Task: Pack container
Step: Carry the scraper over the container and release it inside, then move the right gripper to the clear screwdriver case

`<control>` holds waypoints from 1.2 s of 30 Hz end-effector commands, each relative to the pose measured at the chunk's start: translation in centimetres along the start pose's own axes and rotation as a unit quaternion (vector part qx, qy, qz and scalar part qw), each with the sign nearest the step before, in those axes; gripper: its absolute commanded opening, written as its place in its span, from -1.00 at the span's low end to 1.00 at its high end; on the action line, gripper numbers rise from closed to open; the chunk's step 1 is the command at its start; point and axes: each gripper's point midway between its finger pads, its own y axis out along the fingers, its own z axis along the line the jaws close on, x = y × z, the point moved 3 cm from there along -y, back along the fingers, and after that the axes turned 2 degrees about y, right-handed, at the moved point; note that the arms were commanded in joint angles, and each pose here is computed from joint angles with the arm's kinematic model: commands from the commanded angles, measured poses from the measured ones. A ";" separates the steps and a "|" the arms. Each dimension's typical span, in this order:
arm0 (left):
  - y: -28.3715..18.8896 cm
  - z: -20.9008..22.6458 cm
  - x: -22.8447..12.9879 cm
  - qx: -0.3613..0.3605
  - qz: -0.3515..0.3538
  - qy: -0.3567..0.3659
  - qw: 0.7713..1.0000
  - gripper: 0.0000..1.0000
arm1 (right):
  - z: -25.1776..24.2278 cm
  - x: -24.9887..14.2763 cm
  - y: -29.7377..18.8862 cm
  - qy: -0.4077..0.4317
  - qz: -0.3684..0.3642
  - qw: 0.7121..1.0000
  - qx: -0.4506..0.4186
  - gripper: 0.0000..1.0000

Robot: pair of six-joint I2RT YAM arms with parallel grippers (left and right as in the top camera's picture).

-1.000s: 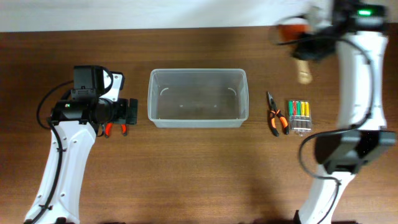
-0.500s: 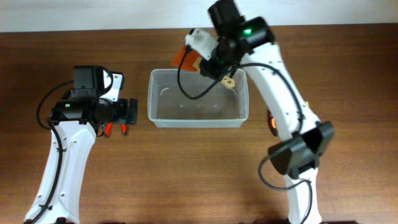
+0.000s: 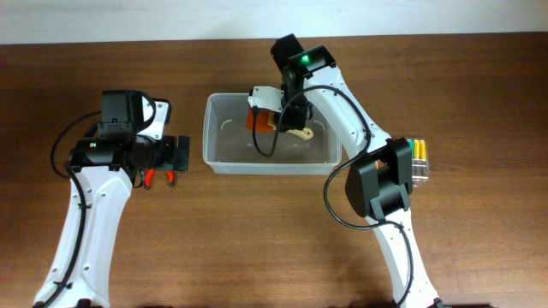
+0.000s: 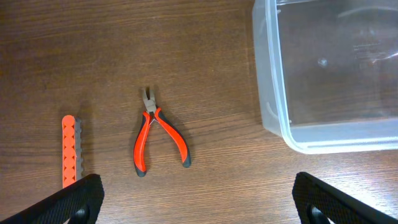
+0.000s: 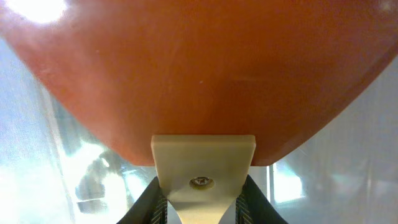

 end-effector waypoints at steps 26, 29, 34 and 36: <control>-0.3 0.3 0.5 0.004 -0.008 0.007 1.000 0.98 | -3.0 -19.3 -28.5 0.449 -0.138 0.864 -0.180 0.97; -0.3 0.3 0.5 0.004 -0.008 0.007 1.000 0.98 | -4.3 -24.3 -29.3 0.565 -0.174 0.787 -0.178 0.97; -0.3 0.3 0.5 0.004 -0.008 0.007 1.000 0.98 | -4.1 -31.9 -25.5 0.722 -0.145 0.665 -0.123 1.00; -0.3 0.3 0.5 0.004 -0.008 0.007 1.000 0.98 | -3.6 -33.3 -22.8 0.742 -0.117 0.653 -0.093 0.96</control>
